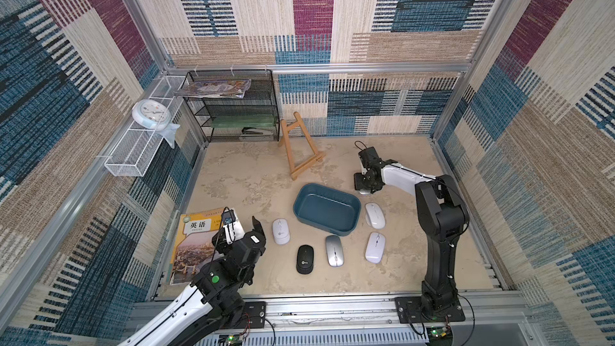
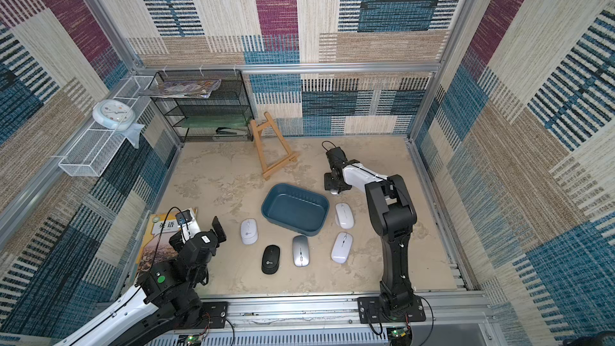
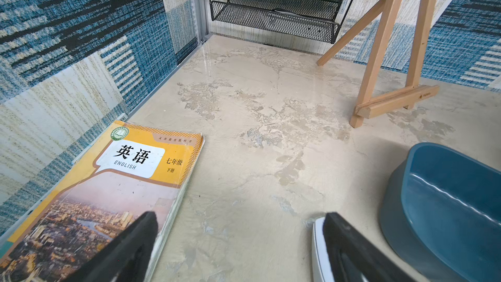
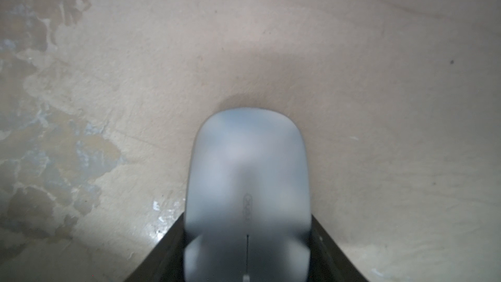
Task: Take out the mouse from the storage box
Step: Place the mouse at the center of the board, then reset both arms
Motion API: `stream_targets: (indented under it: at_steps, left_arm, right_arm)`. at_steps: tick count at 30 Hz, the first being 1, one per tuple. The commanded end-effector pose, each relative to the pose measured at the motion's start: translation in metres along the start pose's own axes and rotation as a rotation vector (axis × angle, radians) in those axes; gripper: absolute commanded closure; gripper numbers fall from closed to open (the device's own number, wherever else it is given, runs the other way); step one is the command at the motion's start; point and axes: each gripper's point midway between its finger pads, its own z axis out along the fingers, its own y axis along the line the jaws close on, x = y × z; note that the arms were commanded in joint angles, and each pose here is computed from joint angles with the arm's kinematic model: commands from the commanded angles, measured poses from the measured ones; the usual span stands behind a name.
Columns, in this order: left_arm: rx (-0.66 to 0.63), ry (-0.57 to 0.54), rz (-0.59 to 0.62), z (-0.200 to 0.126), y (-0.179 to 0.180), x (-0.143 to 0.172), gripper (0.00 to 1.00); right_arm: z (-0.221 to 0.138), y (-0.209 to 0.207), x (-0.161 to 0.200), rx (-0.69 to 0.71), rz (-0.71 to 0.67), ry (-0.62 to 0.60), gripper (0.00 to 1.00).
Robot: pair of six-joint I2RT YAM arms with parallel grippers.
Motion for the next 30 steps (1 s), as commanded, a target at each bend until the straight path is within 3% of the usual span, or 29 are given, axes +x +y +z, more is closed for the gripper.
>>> stream_targets:
  at_steps: [1, 6, 11, 21, 25, 30]
  left_arm:
    - [0.006, -0.014, -0.012, 0.000, -0.002, -0.004, 0.01]
    - [0.008, -0.013, -0.011, 0.001, -0.003, -0.003, 0.01]
    - [0.010, -0.013, -0.013, 0.001, -0.003, -0.004, 0.01]
    - [0.026, -0.014, -0.021, -0.001, -0.004, -0.003, 0.01]
    - [0.032, -0.009, -0.043, -0.003, -0.001, -0.004, 0.01]
    - [0.127, 0.052, -0.097, -0.008, -0.014, 0.004, 0.01]
  right_arm:
    - [-0.003, 0.003, 0.001, -0.017, -0.006, 0.004, 0.35]
    - [-0.008, 0.001, -0.001, -0.008, -0.005, 0.001, 0.26]
    - [-0.033, 0.000, -0.014, 0.000, -0.002, -0.026, 0.25]
    - [-0.154, -0.002, -0.041, 0.043, -0.044, -0.201, 0.24]
    - [-0.211, 0.012, -0.035, -0.007, -0.086, -0.283, 0.23]
    - [-0.262, 0.010, -0.022, -0.051, -0.060, -0.382, 0.23]
